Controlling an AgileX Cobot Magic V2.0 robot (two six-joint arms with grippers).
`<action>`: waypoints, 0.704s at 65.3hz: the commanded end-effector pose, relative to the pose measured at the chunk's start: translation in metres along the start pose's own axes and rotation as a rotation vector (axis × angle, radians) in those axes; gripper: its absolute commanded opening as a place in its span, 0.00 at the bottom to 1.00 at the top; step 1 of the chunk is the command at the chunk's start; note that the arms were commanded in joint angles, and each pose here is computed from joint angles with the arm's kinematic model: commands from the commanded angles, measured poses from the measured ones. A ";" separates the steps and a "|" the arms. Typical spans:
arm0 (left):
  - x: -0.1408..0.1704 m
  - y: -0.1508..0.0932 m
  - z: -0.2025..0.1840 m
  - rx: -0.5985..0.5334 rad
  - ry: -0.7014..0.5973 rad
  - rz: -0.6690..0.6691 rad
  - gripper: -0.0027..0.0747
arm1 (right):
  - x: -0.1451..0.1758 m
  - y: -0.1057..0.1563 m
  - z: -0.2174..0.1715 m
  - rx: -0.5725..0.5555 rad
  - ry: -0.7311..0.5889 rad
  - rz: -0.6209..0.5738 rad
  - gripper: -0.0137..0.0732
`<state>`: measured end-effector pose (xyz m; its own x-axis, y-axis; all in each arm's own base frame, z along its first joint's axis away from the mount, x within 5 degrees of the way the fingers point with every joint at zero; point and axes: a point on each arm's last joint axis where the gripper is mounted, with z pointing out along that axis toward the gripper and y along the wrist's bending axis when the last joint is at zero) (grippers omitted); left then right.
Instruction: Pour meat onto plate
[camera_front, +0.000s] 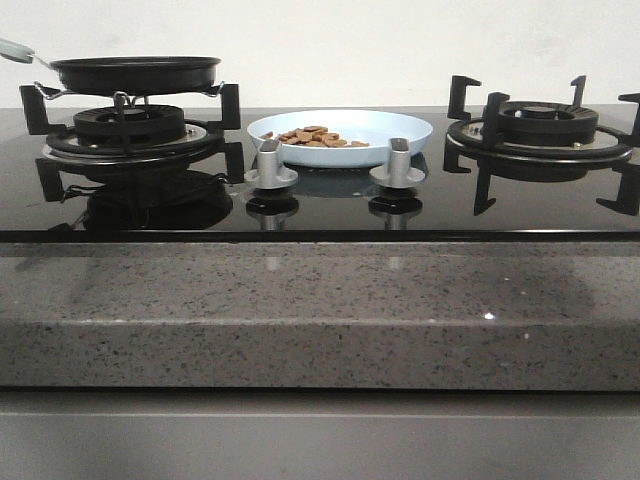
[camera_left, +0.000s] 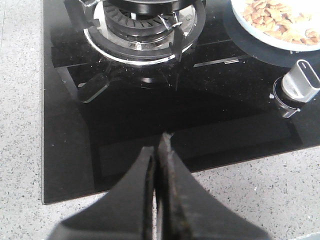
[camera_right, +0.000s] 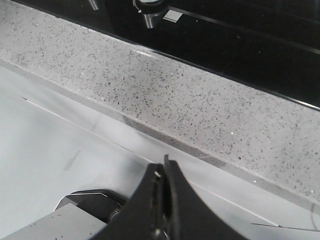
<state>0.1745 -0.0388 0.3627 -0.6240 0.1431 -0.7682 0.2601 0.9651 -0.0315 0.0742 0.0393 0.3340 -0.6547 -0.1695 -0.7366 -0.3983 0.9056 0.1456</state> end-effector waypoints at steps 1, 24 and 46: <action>-0.012 -0.002 -0.008 0.003 -0.102 -0.007 0.01 | -0.010 0.002 -0.006 -0.005 -0.075 -0.004 0.08; 0.006 -0.002 -0.028 -0.027 -0.225 0.028 0.01 | -0.010 0.002 -0.006 -0.005 -0.075 -0.004 0.08; 0.107 0.004 -0.046 -0.154 -0.594 -0.001 0.01 | -0.010 0.002 -0.006 -0.005 -0.075 -0.004 0.08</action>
<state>0.0837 -0.0128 0.3088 -0.2515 0.0630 -0.9658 0.1555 0.9876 0.0239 0.0741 0.0395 0.3340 -0.6556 -0.1689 -0.7360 -0.3988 0.9051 0.1475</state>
